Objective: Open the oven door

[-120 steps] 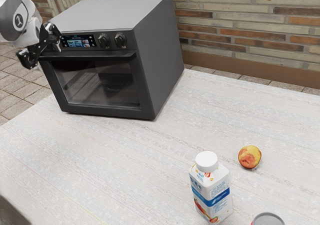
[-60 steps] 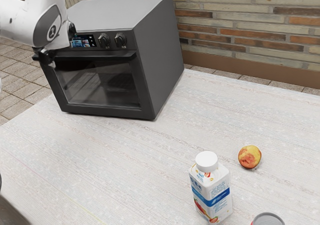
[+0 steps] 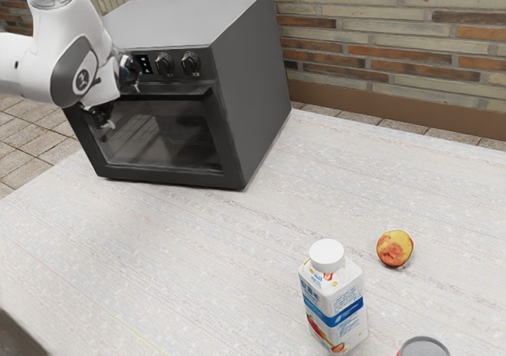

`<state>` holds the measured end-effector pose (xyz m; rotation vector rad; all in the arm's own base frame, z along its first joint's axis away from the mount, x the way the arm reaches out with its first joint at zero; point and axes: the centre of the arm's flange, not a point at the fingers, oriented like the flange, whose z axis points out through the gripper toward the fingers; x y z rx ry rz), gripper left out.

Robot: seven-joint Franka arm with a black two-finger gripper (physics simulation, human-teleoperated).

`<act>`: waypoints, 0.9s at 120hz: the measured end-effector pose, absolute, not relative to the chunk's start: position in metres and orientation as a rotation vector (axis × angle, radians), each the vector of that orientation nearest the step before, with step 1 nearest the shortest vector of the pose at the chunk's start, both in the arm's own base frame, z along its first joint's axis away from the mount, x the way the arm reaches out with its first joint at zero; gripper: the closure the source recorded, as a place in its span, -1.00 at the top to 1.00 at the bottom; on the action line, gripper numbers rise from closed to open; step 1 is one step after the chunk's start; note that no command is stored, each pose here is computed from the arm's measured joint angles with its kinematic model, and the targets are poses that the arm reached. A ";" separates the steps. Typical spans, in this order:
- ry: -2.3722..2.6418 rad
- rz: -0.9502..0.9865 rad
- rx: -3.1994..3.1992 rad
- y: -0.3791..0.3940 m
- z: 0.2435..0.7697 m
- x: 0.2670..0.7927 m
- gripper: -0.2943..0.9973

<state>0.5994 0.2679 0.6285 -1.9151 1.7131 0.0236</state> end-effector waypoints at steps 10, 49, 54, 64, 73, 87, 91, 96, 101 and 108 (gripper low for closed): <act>1.819 0.132 -1.755 0.214 0.623 0.565 0.39; 1.476 -0.340 -1.648 0.057 0.938 0.345 0.50; 1.558 -0.376 -1.805 0.054 0.907 0.398 0.51; 1.658 -0.304 -2.132 0.071 0.817 0.488 0.52; 1.707 -0.198 -2.352 0.078 0.743 0.539 0.53; 1.682 -0.127 -2.539 0.081 0.704 0.552 0.54; 1.666 -0.117 -2.572 0.081 0.700 0.552 0.54; 1.647 -0.102 -2.606 0.079 0.696 0.552 0.54; 1.632 -0.091 -2.632 0.077 0.694 0.552 0.54; 1.610 -0.080 -2.663 0.073 0.692 0.552 0.54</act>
